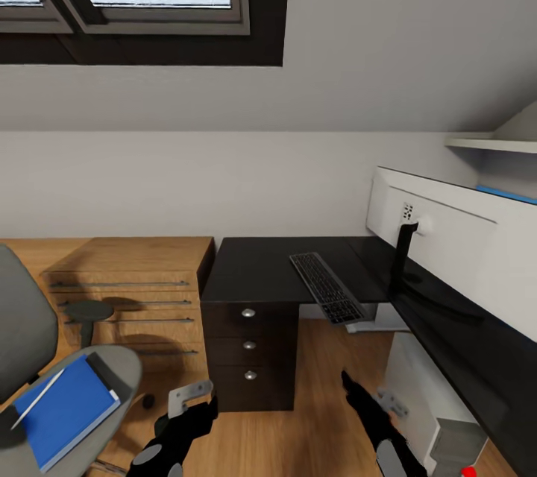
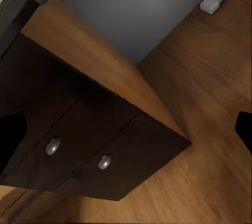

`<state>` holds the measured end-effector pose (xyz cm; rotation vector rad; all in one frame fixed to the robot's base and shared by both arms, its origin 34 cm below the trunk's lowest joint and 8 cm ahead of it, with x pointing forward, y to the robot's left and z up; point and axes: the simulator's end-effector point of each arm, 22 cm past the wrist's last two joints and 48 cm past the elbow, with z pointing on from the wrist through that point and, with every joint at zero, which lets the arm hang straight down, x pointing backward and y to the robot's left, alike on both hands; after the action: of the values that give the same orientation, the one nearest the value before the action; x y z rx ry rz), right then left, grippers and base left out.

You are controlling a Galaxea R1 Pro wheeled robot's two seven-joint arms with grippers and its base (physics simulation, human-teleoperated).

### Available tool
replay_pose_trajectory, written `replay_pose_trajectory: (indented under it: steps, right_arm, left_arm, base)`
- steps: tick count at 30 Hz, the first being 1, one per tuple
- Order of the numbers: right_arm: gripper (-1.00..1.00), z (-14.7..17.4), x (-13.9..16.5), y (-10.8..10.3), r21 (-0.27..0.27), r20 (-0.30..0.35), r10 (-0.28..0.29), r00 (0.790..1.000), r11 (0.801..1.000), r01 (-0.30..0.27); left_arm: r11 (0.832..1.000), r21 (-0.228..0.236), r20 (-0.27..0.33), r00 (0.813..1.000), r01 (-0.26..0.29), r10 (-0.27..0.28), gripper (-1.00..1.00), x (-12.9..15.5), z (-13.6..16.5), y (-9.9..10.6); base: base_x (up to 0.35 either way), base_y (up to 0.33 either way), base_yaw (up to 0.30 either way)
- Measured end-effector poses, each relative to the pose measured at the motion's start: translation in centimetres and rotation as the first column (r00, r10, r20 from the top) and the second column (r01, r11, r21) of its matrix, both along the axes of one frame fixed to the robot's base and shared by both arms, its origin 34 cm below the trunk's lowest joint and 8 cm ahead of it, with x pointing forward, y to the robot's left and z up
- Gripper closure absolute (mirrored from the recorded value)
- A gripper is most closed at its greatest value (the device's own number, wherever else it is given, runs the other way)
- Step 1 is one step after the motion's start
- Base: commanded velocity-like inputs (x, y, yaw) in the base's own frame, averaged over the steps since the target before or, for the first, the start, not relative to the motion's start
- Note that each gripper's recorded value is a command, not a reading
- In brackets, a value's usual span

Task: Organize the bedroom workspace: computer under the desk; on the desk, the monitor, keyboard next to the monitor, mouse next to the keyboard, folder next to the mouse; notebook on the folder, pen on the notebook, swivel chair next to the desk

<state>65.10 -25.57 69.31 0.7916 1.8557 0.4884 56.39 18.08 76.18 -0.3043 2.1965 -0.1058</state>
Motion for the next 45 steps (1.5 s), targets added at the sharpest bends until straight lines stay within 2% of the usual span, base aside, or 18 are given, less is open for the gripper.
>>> replay_pose_trajectory:
  steps: [4,7,8,12,13,18,23,30,45]
  right_arm:
    - [-1.0,0.3,-0.6,0.0,-0.187,0.039,0.037,0.999,0.982,-0.029]
    - [-1.0,0.1,-1.5,0.8,-0.288,0.06,0.076,0.995,0.956,-0.056]
    - [-1.0,-0.2,-2.1,1.4,-0.337,0.067,0.109,0.992,0.938,-0.08]
    - [-1.0,-1.2,-3.6,2.7,-0.408,0.042,0.189,0.981,0.9,-0.156]
    - [-1.0,-1.9,-4.4,3.5,-0.424,0.021,0.227,0.974,0.884,-0.197]
    - [-1.0,-2.9,-6.1,4.7,-0.437,-0.026,0.28,0.96,0.86,-0.263]
    - [-1.0,-3.1,-7.0,5.2,-0.433,-0.053,0.292,0.955,0.855,-0.285]
    - [-1.0,-4.2,-9.3,6.1,-0.401,-0.112,0.312,0.944,0.854,-0.33]
    - [-1.0,-2.8,-10.2,4.7,-0.404,-0.138,0.303,0.943,0.852,-0.333]
  left_arm:
    - [1.0,0.003,-0.019,1.0,0.001,-0.001,-1.0,-0.4,-0.3,0.0]
    - [1.0,0.005,-0.031,1.0,-0.002,0.003,-1.0,-1.1,-0.6,0.0]
    - [1.0,0.006,-0.036,0.999,-0.006,0.006,-1.0,-1.6,-1.0,0.1]
    - [1.0,0.009,-0.046,0.999,-0.013,0.013,-1.0,-2.3,-1.6,0.2]
    - [1.0,0.01,-0.048,0.999,-0.018,0.018,-1.0,-2.5,-2.1,0.2]
    - [0.999,0.015,-0.06,0.998,-0.029,0.029,-1.0,-3.4,-3.5,0.2]
    - [0.999,0.02,-0.076,0.996,-0.035,0.037,-1.0,-4.3,-4.6,0.2]
    - [0.999,0.029,-0.109,0.993,-0.038,0.041,-1.0,-5.7,-6.0,0.1]
    - [0.999,0.033,-0.137,0.99,-0.038,0.042,-1.0,-6.8,-5.3,0.2]
  base:
    - [0.0,0.0,0.0]
    - [0.0,0.0,0.0]
    - [0.0,0.0,0.0]
    - [0.0,0.0,0.0]
    - [0.0,0.0,0.0]
    - [0.0,0.0,0.0]
    - [0.0,0.0,0.0]
    - [0.0,0.0,0.0]
    - [-0.001,0.0,0.0]
